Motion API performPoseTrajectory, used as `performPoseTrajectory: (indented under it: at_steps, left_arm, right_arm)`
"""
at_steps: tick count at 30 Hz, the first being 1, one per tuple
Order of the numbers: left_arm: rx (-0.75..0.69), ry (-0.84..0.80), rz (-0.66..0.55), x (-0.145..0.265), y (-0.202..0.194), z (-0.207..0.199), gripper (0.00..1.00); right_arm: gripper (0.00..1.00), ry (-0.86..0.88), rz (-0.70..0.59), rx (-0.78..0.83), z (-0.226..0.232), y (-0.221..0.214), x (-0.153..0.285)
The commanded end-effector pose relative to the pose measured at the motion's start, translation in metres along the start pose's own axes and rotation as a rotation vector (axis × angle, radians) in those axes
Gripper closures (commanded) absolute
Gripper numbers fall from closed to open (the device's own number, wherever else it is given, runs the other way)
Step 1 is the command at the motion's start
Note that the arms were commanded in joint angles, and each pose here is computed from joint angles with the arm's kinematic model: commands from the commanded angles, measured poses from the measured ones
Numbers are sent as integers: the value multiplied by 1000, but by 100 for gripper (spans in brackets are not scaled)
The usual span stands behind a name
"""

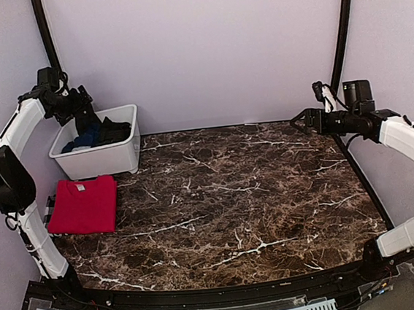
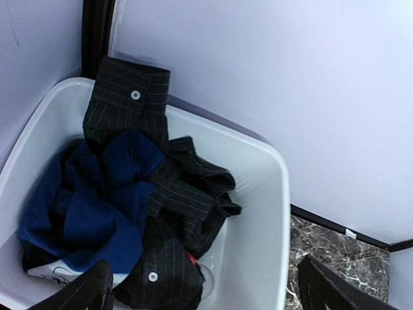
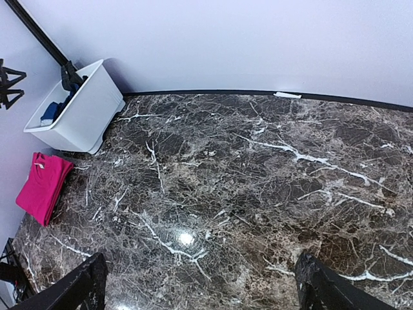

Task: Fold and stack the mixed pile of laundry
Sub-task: Pick up the crumpled T-shirt from the bin.

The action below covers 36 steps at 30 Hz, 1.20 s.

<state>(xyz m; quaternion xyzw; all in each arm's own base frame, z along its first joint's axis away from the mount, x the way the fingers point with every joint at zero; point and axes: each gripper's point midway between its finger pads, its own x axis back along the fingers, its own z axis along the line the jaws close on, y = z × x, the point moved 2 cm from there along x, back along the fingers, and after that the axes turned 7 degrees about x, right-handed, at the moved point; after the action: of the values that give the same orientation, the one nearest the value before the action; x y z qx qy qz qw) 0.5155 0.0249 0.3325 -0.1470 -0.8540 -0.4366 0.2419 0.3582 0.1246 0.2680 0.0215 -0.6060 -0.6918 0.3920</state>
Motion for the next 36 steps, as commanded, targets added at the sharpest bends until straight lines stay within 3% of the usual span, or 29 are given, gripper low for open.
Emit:
performPoseTrajectory:
  at_steps: [1, 8, 13, 17, 19, 23, 25, 31, 36]
  left_arm:
    - [-20, 148, 61, -32, -8, 36, 1]
    - [-44, 399, 107, -74, -27, 91, 1]
    - [-65, 465, 157, -100, -43, 113, 2]
    - [-62, 486, 189, -115, -52, 124, 16]
    - [-63, 479, 181, -114, -47, 123, 37]
    - [-79, 445, 140, -95, -23, 104, 93]
    - [-79, 394, 93, -77, -4, 86, 99]
    - [-113, 123, -44, -9, 38, 7, 100]
    - [-205, -158, -108, 55, 43, -78, 100]
  right_arm:
    - [2, 34, -49, 3, -2, 14, 1]
    - [2, 48, -43, -19, -6, 8, -5]
    - [2, 62, -38, -36, -8, 8, -12]
    - [2, 62, -38, -51, -10, 8, -14]
    - [2, 60, -41, -49, -9, 9, -13]
    - [2, 57, -43, -46, -9, 11, -10]
    - [2, 60, -50, -44, -7, 14, -8]
    - [2, 80, -75, -38, 0, 28, 0]
    - [2, 87, -95, -25, 6, 35, 9]
